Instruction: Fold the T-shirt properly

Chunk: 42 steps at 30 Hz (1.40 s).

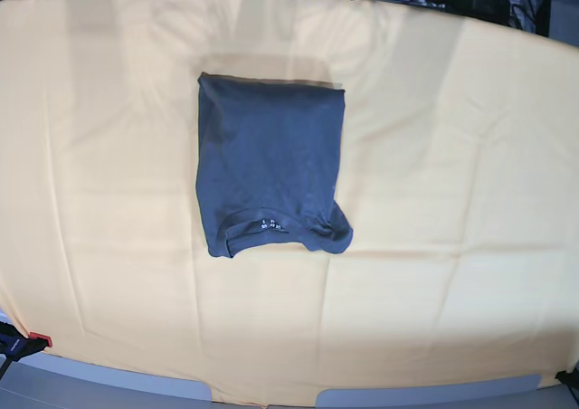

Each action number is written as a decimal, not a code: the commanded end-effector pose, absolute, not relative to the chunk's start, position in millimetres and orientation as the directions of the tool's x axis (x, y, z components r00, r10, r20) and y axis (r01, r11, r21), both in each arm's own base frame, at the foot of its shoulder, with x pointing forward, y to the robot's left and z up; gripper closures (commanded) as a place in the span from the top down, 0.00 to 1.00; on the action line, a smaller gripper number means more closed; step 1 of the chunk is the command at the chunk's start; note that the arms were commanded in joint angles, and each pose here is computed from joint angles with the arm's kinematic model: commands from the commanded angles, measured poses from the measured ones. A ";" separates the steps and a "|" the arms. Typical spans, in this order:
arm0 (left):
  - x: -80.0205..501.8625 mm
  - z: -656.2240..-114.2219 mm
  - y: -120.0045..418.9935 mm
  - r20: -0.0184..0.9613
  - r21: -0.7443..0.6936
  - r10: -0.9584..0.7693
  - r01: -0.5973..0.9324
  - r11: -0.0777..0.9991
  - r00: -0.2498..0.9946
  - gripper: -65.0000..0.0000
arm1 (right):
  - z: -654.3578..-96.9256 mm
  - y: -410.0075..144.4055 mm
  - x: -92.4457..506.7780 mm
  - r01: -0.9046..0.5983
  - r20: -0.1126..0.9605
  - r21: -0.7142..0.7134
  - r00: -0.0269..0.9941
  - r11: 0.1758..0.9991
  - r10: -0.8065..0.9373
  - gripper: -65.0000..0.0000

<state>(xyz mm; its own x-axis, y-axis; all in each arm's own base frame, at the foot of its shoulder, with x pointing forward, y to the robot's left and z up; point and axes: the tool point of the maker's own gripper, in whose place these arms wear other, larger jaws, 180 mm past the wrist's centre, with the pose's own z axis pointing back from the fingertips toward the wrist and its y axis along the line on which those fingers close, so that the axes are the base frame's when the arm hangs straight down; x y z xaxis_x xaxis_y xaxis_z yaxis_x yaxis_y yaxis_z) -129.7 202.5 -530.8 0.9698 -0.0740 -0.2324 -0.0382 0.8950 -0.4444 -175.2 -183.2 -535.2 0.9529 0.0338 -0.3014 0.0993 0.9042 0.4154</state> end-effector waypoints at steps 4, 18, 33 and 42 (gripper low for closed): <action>-149.4 -531.7 189.1 -0.239 -0.481 -0.146 0.014 0.877 0.960 0.00 | -537.4 -171.3 -197.3 0.032 -0.301 0.435 0.947 0.900 0.112 0.00; -128.5 -587.8 148.7 -0.118 -0.378 -0.318 0.254 0.890 0.941 0.00 | -592.9 -156.4 -173.7 -0.318 -0.201 0.198 0.913 0.927 0.356 0.00; -59.0 -628.9 158.7 0.095 -0.195 -0.109 0.126 0.973 0.989 0.00 | -634.6 -130.7 -88.4 -0.339 -0.026 0.172 0.937 0.925 0.349 0.00; -45.4 -634.7 160.0 0.104 -0.185 -0.089 0.107 0.977 0.991 0.00 | -639.2 -96.0 -52.5 -0.368 0.043 0.171 0.930 0.914 0.366 0.00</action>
